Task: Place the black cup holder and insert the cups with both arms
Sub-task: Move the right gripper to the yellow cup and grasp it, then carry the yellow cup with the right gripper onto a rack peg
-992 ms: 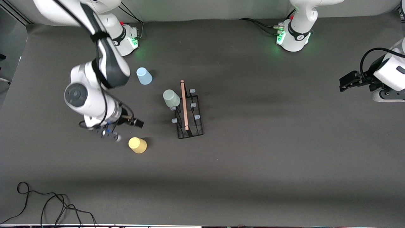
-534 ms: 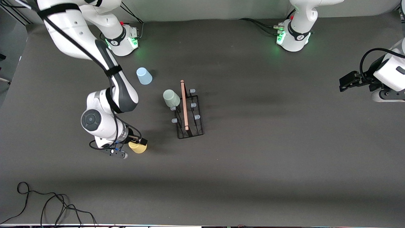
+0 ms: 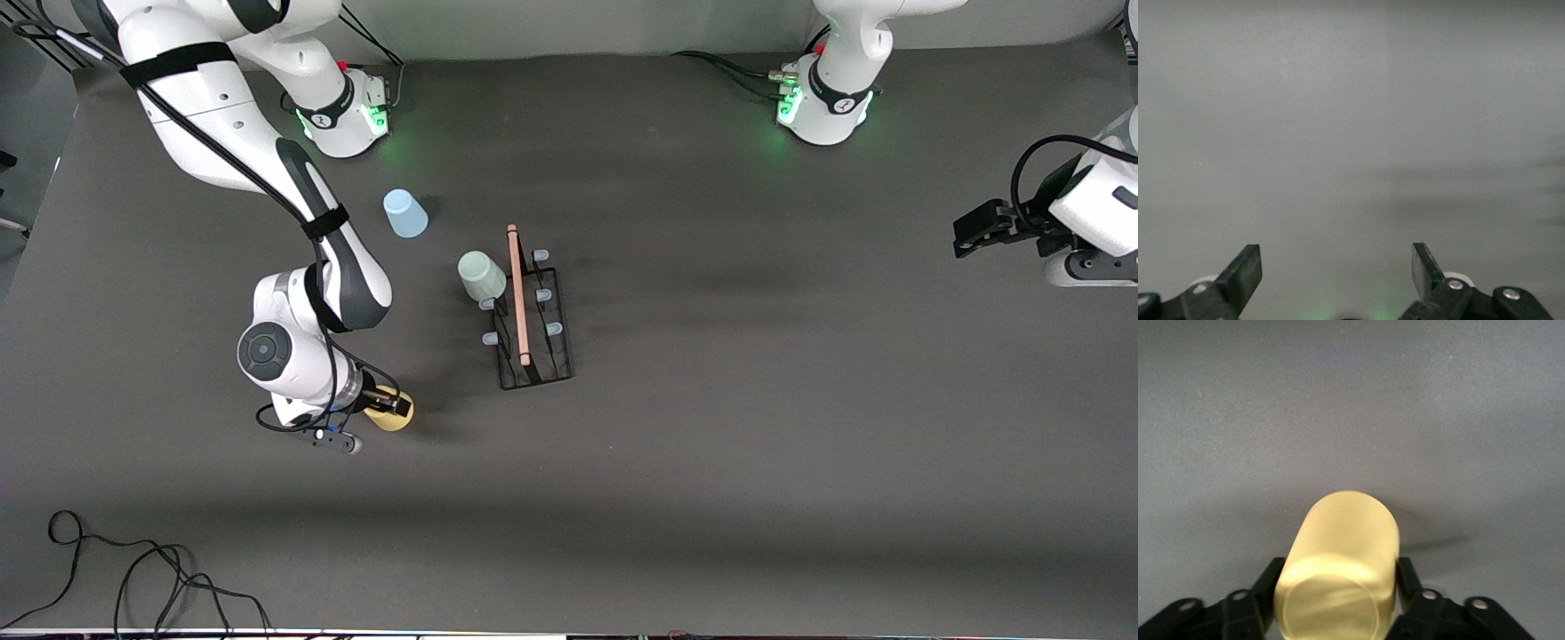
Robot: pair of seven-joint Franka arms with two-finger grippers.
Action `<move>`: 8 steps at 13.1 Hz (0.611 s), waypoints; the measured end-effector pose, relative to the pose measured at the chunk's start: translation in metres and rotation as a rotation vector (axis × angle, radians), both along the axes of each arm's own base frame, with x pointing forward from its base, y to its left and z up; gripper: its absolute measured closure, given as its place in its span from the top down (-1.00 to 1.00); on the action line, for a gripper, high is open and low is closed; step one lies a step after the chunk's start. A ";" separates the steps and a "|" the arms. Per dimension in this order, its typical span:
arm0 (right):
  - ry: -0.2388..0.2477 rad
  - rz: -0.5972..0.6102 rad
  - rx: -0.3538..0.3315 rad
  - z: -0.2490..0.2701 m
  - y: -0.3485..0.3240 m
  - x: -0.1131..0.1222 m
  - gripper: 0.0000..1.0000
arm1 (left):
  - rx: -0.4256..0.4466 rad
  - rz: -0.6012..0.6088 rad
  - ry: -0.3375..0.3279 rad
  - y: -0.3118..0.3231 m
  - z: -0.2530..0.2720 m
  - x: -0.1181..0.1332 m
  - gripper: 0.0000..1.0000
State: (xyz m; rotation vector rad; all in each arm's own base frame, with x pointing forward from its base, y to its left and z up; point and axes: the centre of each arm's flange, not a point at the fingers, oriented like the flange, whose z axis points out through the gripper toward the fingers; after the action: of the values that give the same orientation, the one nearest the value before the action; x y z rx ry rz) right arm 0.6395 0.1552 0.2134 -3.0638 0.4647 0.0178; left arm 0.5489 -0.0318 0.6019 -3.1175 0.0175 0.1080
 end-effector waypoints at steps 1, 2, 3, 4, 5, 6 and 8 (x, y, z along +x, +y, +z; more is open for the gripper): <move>-0.008 0.006 0.003 0.004 0.002 0.002 0.36 | 0.000 0.000 0.000 0.000 0.000 0.000 1.00; -0.009 0.010 0.005 0.012 0.004 0.004 0.36 | 0.000 0.000 0.000 0.000 0.000 0.000 1.00; 0.009 0.015 0.006 0.025 0.007 0.004 0.36 | 0.000 0.000 0.000 0.000 0.000 0.000 1.00; 0.029 0.020 0.008 0.046 0.011 0.003 0.36 | 0.000 0.000 0.000 0.000 0.000 0.000 1.00; 0.040 0.016 0.012 0.075 0.016 0.000 0.36 | 0.000 0.000 0.001 0.000 0.000 0.000 1.00; 0.043 -0.003 0.017 0.105 0.025 -0.005 0.36 | 0.000 0.000 0.001 0.000 0.000 0.000 1.00; 0.033 -0.070 0.029 0.156 0.057 -0.023 0.36 | 0.000 0.001 0.001 0.000 -0.001 0.000 1.00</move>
State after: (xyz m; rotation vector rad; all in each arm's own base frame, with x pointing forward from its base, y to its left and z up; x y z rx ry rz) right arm 0.6161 0.2124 0.3697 -3.0209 0.5678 0.0723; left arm 0.5491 -0.0315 0.6013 -3.1175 0.0166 0.1099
